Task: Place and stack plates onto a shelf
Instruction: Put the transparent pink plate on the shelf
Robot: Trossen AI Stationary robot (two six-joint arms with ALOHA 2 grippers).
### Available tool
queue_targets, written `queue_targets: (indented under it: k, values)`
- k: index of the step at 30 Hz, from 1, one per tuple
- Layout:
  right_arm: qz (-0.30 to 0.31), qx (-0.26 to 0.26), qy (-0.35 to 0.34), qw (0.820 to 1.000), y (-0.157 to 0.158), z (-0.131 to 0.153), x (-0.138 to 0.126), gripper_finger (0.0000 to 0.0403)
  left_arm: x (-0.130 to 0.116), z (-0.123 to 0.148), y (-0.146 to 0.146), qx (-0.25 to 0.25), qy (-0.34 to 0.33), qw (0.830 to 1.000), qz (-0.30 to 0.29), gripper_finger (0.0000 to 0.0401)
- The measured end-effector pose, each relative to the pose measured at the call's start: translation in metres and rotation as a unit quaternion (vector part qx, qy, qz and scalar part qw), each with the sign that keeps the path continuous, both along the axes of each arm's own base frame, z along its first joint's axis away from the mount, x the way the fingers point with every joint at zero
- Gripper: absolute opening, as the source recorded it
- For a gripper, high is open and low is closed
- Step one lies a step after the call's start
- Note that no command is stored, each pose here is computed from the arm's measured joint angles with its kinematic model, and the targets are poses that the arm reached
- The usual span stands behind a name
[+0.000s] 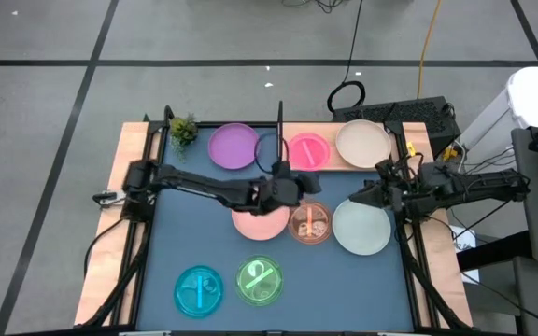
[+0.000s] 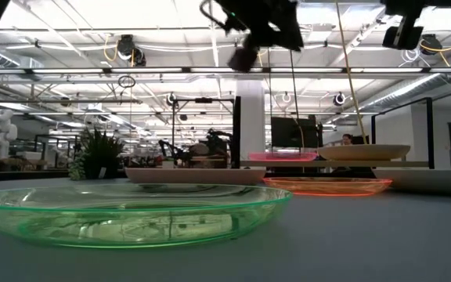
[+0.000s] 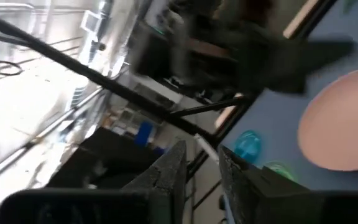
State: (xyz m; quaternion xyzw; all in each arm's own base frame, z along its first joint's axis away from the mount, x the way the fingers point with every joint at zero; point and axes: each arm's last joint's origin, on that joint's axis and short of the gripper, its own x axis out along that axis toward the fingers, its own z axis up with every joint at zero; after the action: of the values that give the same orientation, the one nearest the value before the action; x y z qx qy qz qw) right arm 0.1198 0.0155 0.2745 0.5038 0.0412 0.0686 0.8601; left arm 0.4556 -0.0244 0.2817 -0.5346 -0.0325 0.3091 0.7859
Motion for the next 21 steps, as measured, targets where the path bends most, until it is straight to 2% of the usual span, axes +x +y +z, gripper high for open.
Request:
queue_targets:
  k: [7,13,18,21]
  values:
    - [-0.04,-0.038,0.039,0.998,0.0,-0.01,0.021,0.0008,-0.039,0.054,0.026,0.09,0.077,0.991,-0.058,0.0037]
    - [-0.081,-0.052,0.082,0.992,-0.001,-0.013,0.044,0.0001,-0.085,0.1,0.046,0.161,0.121,0.974,-0.105,0.0037]
    - [-0.104,-0.13,0.121,0.979,-0.005,-0.003,0.072,0.0,-0.126,0.12,0.061,0.222,0.206,0.943,-0.136,0.0037]
    - [-0.103,-0.193,0.138,0.966,-0.009,0.006,0.085,0.0,-0.141,0.127,0.07,0.239,0.222,0.929,-0.173,0.0037]
